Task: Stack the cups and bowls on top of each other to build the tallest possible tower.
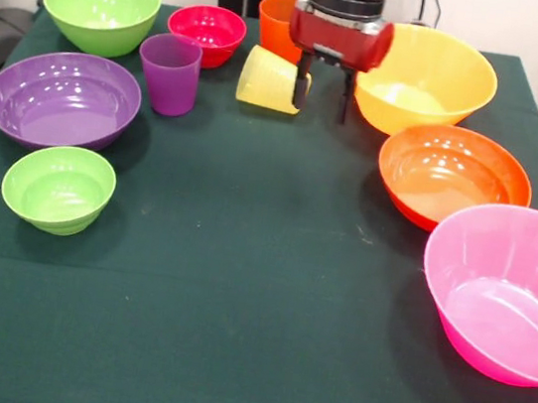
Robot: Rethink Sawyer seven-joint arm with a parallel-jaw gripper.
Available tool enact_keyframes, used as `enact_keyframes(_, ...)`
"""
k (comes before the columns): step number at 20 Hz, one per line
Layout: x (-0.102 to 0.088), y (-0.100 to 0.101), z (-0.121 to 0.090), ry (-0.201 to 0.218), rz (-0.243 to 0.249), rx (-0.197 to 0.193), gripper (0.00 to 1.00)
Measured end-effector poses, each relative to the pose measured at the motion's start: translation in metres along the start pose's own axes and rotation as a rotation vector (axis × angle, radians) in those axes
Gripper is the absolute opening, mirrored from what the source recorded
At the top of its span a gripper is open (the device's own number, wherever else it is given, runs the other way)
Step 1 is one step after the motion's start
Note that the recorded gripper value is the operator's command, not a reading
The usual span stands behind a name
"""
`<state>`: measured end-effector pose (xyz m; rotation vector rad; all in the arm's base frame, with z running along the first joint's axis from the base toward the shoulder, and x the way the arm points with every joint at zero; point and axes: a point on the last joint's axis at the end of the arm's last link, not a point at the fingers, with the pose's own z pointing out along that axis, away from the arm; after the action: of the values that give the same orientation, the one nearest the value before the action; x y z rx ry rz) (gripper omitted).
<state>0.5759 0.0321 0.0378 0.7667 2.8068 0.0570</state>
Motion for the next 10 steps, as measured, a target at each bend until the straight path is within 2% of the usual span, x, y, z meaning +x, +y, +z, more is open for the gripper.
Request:
enact_keyframes(3,0.0,0.014,-0.001,0.019,-0.103,-0.039,1.0)
enact_keyframes(4,0.0,0.016,-0.001,0.02,-0.115,-0.044,1.0)
enact_keyframes(5,0.001,0.024,-0.001,0.026,-0.161,-0.067,1.0)
enact_keyframes(8,0.001,0.034,-0.002,0.035,-0.219,-0.096,1.0)
enact_keyframes(10,0.0,0.038,-0.003,0.042,-0.238,-0.106,1.0)
